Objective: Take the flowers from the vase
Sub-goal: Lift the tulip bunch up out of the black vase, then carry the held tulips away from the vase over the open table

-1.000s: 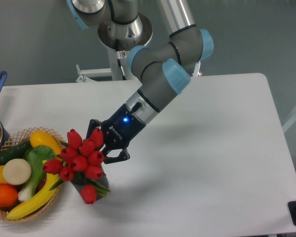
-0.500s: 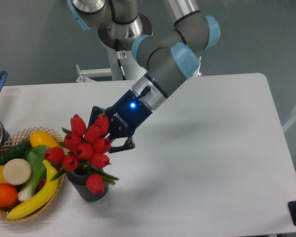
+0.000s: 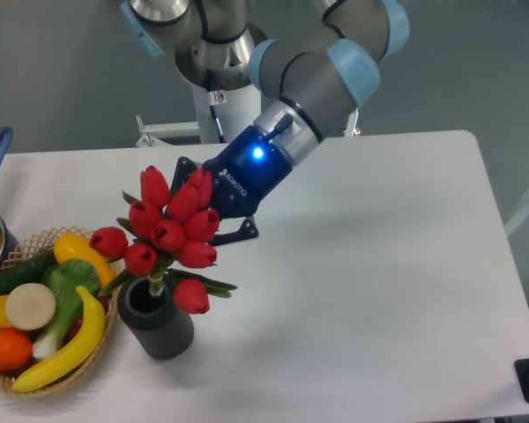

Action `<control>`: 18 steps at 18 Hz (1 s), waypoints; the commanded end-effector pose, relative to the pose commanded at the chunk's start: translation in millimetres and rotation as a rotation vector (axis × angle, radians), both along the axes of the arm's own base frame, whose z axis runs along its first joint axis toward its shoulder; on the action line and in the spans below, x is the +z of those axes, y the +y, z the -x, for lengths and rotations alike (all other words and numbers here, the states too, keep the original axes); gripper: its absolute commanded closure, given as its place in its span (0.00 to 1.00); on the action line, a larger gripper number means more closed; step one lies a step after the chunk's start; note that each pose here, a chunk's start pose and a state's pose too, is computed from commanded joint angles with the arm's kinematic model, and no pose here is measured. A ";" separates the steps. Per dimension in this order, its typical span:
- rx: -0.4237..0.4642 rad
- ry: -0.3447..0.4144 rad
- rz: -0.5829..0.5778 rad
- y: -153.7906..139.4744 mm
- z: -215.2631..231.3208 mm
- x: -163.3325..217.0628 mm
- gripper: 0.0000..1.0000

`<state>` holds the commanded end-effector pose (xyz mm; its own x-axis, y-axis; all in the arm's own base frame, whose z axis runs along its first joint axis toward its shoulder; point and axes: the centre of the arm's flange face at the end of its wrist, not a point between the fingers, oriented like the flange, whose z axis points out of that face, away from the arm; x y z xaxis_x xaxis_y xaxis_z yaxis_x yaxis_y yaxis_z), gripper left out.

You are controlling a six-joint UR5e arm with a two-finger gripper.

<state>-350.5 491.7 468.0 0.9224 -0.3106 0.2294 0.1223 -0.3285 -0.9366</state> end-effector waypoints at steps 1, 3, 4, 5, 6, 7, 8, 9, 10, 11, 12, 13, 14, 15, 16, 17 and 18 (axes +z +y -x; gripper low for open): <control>0.003 0.000 -0.003 -1.4 2.4 1.7 1.00; 0.004 -0.001 -0.024 -5.8 7.1 9.4 1.00; 0.014 -0.002 -0.031 -10.7 13.4 10.8 1.00; 0.024 -0.002 -0.047 -18.6 21.0 16.8 1.00; 0.033 0.002 -0.061 -24.9 26.5 22.5 1.00; 0.046 -0.005 -0.070 -32.5 34.9 23.6 1.00; 0.054 -0.008 -0.076 -37.6 39.6 25.1 1.00; 0.066 -0.007 -0.079 -43.2 45.2 26.2 1.00; 0.082 -0.006 -0.081 -50.0 52.6 26.3 1.00; 0.098 0.006 -0.085 -57.3 61.0 28.4 1.00; 0.114 0.010 -0.086 -64.1 68.9 28.3 1.00; 0.132 0.019 -0.089 -72.5 77.3 28.5 1.00; 0.142 0.041 -0.096 -79.0 84.2 27.5 1.00; 0.153 0.071 -0.104 -86.9 92.1 25.9 1.00; 0.168 0.098 -0.109 -96.3 101.1 24.2 1.00; 0.181 0.117 -0.113 -104.6 108.8 23.2 1.00; 0.202 0.131 -0.110 -114.2 118.5 21.8 1.00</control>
